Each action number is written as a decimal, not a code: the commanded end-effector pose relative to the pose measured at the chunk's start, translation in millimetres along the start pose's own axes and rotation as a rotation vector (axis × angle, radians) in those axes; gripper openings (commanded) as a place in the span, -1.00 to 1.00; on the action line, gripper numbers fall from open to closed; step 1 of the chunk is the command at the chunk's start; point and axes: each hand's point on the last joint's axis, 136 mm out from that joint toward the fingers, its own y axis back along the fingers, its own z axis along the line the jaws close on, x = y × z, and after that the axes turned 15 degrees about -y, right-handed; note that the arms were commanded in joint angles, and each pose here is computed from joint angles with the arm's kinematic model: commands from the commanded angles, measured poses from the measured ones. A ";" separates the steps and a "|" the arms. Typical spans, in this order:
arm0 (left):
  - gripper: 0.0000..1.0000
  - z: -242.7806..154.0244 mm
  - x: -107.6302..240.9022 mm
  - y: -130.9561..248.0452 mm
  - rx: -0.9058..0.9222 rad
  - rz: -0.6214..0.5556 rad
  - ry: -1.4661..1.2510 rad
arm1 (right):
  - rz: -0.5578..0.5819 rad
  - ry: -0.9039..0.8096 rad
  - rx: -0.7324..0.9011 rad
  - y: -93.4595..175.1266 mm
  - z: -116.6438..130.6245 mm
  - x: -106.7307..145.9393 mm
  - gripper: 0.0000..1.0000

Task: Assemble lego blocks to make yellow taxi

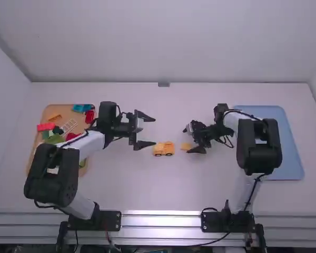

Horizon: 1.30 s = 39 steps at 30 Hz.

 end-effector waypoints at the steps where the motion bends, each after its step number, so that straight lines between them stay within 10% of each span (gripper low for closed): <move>1: 0.98 -13.5 3.3 -5.2 0.017 0.005 -0.008 | -0.047 -0.122 0.016 -8.3 5.0 11.6 0.98; 14: 0.98 -17.8 29.3 -26.7 0.005 0.022 0.061 | -0.250 -0.223 0.182 -11.9 -8.7 28.4 1.00; 20: 0.98 -14.8 35.5 -30.6 0.001 -0.002 0.143 | -0.247 -0.207 0.183 -16.2 -2.7 32.2 0.62; 39: 0.98 -16.2 28.9 -30.4 0.018 -0.035 0.129 | -0.247 -0.267 0.151 -30.0 -11.7 53.3 0.53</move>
